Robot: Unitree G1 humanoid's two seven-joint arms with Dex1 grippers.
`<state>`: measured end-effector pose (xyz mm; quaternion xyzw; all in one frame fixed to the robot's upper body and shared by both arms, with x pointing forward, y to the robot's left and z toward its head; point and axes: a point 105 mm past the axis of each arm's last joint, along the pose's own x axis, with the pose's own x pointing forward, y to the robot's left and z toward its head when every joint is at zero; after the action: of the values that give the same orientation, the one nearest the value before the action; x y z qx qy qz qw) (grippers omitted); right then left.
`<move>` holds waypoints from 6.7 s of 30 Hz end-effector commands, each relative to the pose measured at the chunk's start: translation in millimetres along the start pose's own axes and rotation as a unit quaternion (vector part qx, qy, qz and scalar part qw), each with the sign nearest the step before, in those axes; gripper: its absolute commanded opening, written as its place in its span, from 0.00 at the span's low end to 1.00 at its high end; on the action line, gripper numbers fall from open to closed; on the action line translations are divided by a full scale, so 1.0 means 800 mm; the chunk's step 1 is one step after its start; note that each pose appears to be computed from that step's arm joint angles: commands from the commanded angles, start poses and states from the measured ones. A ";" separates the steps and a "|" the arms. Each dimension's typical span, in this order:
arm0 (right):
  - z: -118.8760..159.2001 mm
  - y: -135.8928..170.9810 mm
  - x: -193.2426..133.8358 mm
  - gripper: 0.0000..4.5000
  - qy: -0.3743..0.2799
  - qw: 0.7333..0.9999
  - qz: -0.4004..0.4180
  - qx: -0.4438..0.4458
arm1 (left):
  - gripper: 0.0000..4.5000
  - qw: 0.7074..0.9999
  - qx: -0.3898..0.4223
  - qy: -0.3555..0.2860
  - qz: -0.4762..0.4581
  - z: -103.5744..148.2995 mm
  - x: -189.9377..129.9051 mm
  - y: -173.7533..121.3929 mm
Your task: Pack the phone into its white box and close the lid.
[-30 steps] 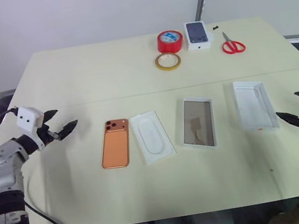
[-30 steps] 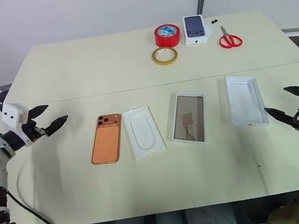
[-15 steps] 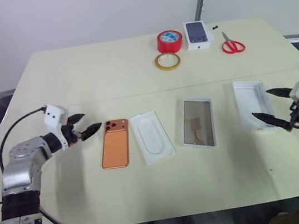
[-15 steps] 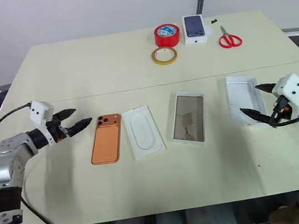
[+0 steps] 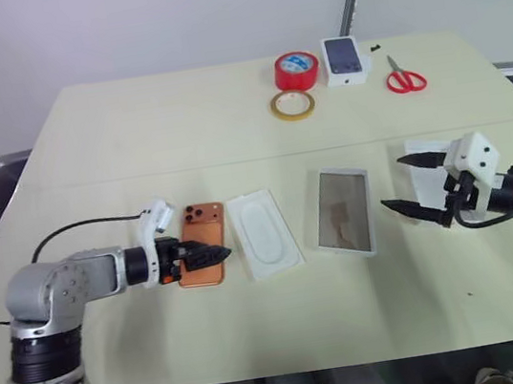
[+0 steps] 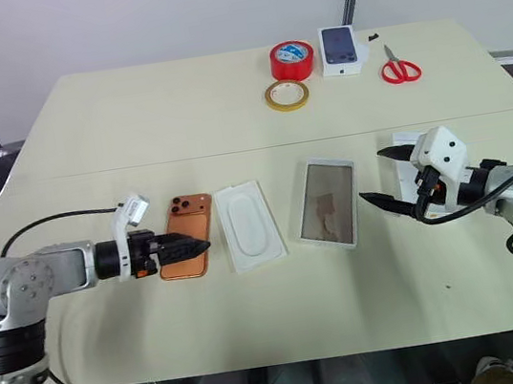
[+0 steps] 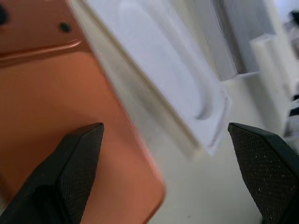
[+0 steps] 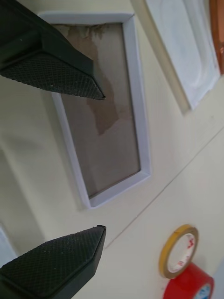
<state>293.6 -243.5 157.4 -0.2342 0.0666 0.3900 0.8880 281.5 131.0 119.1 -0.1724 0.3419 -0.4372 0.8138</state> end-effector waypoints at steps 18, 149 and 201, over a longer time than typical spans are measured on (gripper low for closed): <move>0.010 -0.004 0.003 1.00 -0.020 0.999 -0.021 -0.016 | 1.00 0.995 -0.076 0.033 0.048 -0.026 0.042 0.009; 0.016 0.110 0.159 0.01 0.019 0.974 0.135 -0.182 | 0.85 0.930 0.272 -0.214 0.125 0.085 -0.039 0.044; 0.087 0.205 0.288 0.01 0.082 0.960 0.234 -0.126 | 0.85 0.988 -0.117 0.023 0.094 -0.041 -0.027 0.078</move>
<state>331.6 28.5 92.7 -0.3500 0.1457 0.5642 0.7334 307.6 201.5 99.9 -0.2069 0.3471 -0.3077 0.8614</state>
